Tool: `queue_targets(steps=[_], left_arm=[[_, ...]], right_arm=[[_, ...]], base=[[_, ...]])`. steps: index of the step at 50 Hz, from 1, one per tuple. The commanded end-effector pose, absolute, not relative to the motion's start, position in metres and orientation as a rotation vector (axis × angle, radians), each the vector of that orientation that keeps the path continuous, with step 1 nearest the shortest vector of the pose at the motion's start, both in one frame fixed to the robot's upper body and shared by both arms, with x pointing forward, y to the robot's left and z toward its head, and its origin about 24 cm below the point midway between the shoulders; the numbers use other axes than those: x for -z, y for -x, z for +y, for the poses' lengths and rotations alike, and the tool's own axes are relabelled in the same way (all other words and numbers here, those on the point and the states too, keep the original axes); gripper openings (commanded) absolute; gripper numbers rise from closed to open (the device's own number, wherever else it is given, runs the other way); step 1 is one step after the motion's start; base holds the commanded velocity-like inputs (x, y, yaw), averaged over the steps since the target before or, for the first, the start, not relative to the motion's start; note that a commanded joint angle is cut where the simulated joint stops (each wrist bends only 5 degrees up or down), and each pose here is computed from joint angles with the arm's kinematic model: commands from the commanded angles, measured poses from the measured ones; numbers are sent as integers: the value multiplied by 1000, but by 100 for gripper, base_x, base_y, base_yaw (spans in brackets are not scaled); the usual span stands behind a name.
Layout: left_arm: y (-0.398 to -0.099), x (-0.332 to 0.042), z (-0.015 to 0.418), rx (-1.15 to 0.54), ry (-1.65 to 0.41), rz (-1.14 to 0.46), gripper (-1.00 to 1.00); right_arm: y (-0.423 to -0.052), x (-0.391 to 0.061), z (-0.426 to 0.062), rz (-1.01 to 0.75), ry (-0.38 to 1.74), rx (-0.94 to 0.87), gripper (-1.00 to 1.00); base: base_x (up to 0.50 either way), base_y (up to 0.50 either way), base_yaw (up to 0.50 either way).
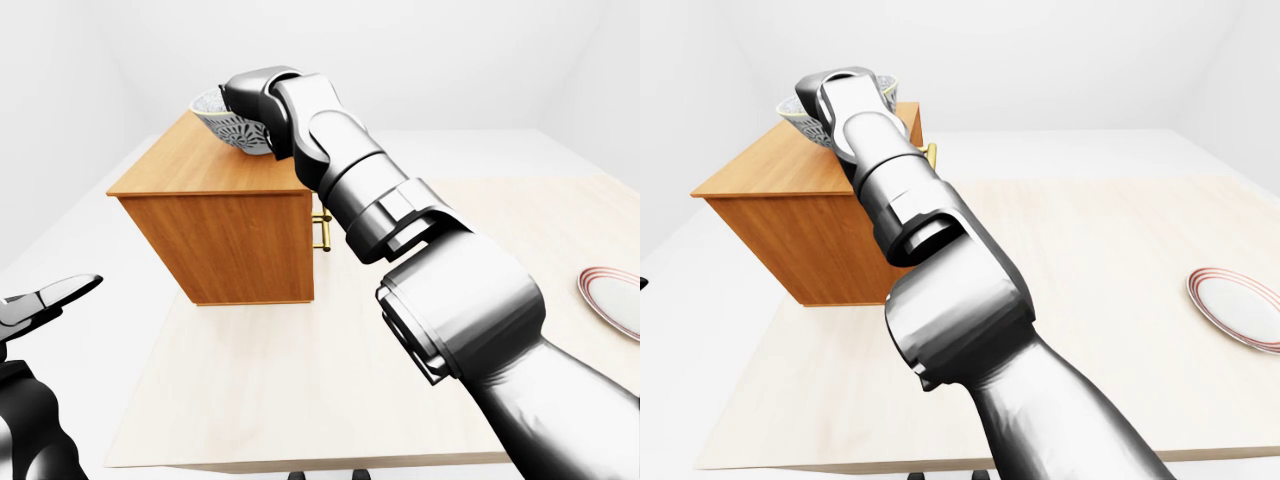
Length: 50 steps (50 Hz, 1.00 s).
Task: Put the bowl on top of the cabinet.
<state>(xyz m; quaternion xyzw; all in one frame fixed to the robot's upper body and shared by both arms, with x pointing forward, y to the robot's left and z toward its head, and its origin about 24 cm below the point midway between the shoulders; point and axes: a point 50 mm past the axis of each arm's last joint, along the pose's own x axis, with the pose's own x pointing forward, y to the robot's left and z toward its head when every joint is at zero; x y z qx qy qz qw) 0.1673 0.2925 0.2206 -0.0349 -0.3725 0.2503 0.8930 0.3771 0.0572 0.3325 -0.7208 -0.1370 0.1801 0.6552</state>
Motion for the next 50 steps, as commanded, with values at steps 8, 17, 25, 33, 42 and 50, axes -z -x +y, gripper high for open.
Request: queue_targets(steps=[8,17,25,33,42,50], left_arm=[[-166,-223,294,-525,75,-783,100],[-166,-223,292,-521,75,-785,100],[-167,-221,293,-522,74,-777,100],[-168,-220,292,-519,73,-771,100],[-167,-221,291,-515,70,-776,100],[-167,-221,289,-510,68,-777,100]], right_arm=[[-379,-331,55,-307,1639,-400,-100],[-378,-333,55,-322,1637,-386,-50],[-378,-339,54,-332,1649,-367,-26],[-361,-386,58,-446,1602,-314,-18],[-330,-435,71,-605,1475,-313,-6],[-329,-441,69,-645,1359,-340,100]], base=[[0,0,0],[0,0,0],[0,0,0],[0,0,0],[0,0,0],[0,0,0]])
